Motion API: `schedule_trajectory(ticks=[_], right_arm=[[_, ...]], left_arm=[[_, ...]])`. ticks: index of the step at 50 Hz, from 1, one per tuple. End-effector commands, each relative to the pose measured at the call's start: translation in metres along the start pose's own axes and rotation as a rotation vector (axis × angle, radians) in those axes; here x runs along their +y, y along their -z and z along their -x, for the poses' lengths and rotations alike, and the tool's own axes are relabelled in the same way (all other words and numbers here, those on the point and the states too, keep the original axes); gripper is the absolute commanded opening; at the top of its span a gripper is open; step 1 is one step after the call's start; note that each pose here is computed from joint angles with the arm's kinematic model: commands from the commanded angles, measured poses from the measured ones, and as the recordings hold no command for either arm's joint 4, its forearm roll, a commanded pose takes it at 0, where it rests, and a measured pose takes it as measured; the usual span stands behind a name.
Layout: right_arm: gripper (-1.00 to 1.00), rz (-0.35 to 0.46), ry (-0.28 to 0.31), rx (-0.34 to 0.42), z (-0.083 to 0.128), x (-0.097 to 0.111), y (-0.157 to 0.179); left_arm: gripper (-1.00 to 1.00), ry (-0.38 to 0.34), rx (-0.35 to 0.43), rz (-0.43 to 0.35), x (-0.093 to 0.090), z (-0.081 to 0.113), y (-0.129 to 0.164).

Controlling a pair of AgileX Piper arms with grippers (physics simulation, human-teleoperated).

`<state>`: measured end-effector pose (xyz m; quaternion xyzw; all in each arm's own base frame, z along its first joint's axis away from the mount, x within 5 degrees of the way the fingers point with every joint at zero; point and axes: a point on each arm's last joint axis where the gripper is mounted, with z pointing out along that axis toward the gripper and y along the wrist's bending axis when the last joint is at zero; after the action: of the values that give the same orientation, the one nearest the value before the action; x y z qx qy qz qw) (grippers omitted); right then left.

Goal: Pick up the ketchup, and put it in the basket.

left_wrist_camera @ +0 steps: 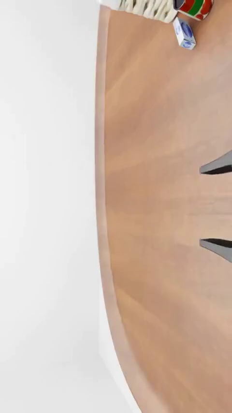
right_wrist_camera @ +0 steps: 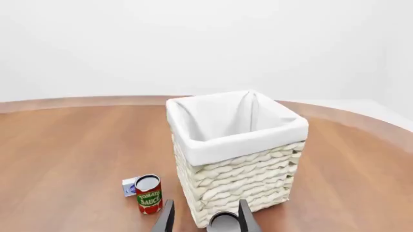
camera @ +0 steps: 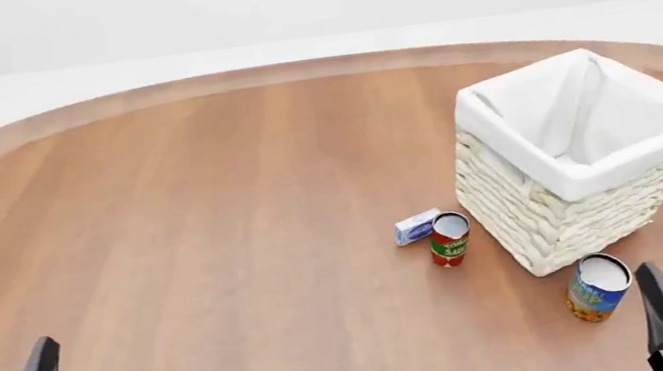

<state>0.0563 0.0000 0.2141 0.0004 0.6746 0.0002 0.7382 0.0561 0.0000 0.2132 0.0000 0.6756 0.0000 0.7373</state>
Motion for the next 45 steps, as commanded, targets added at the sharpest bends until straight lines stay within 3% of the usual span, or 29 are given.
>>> schedule_trajectory(ticks=[1,45], right_arm=[[1.00,-0.001,-0.002,-0.004,0.001,0.000,0.000],[1.00,0.057,0.004,-0.040,0.011,0.003,0.001]], left_arm=[[1.00,0.000,0.000,0.000,0.000,0.000,0.000],[1.00,0.000,0.000,0.000,0.000,0.000,0.000]])
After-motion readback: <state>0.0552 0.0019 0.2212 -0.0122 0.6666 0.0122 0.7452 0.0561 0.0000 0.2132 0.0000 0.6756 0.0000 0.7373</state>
